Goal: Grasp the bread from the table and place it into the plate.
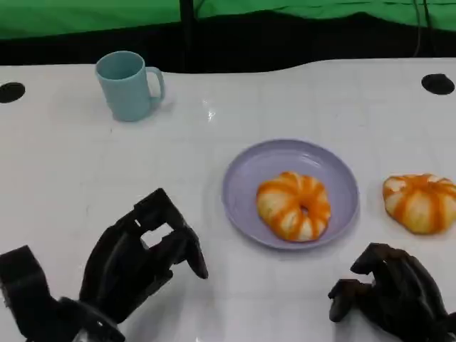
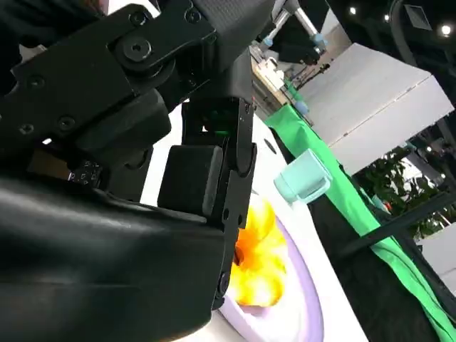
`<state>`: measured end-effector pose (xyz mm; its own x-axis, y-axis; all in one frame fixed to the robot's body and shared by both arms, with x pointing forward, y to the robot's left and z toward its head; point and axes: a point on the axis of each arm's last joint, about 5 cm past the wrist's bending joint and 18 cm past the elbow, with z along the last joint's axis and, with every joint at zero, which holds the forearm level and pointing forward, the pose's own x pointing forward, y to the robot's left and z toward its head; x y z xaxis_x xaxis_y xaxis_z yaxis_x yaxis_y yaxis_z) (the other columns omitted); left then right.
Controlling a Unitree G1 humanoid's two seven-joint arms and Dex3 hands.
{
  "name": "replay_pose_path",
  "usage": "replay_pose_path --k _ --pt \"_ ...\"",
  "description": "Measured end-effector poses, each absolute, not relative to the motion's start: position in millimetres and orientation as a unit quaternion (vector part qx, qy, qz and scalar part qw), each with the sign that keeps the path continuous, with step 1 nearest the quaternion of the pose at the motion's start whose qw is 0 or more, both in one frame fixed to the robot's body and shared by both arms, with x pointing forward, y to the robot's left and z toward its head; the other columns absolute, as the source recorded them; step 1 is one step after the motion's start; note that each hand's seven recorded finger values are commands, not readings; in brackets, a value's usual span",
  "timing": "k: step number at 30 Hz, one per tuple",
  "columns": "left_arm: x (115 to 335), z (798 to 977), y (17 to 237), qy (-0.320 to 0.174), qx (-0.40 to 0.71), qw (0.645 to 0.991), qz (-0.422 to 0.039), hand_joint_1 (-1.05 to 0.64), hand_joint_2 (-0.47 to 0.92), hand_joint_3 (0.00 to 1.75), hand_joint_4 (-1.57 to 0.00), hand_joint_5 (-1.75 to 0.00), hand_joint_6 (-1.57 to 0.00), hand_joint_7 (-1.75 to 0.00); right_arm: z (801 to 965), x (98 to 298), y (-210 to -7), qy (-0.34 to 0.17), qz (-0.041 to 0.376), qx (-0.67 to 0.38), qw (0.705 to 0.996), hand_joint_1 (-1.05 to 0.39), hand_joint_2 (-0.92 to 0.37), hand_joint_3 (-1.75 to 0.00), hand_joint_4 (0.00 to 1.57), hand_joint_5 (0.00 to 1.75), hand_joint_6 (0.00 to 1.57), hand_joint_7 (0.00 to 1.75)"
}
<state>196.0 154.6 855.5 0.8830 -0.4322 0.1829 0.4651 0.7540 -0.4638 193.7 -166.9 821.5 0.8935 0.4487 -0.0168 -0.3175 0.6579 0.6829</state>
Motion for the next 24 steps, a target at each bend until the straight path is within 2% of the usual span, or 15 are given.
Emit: replay_pose_path --k 6,14,24 --pt "189.9 848.4 156.6 -0.011 -0.296 0.926 -0.235 -0.65 0.92 0.21 -0.86 -1.75 -0.63 -1.70 821.6 192.4 -167.4 0.093 0.211 0.355 0.906 -1.02 -0.72 0.00 1.57 0.71 1.57 0.35" --pt "188.0 842.7 159.0 -0.004 -0.346 0.908 -0.237 -0.67 0.92 0.13 -0.89 -1.75 -0.75 -1.53 822.0 190.0 -168.0 0.096 0.207 0.356 0.906 -1.01 -0.71 0.00 1.57 0.71 1.57 0.36" --pt "187.0 836.7 159.9 0.023 -0.367 0.900 -0.233 -0.66 0.92 0.10 -0.89 -1.75 -0.72 -1.61 822.2 190.2 -168.2 0.095 0.206 0.356 0.906 -1.01 -0.72 -0.01 1.57 0.70 1.57 0.34"
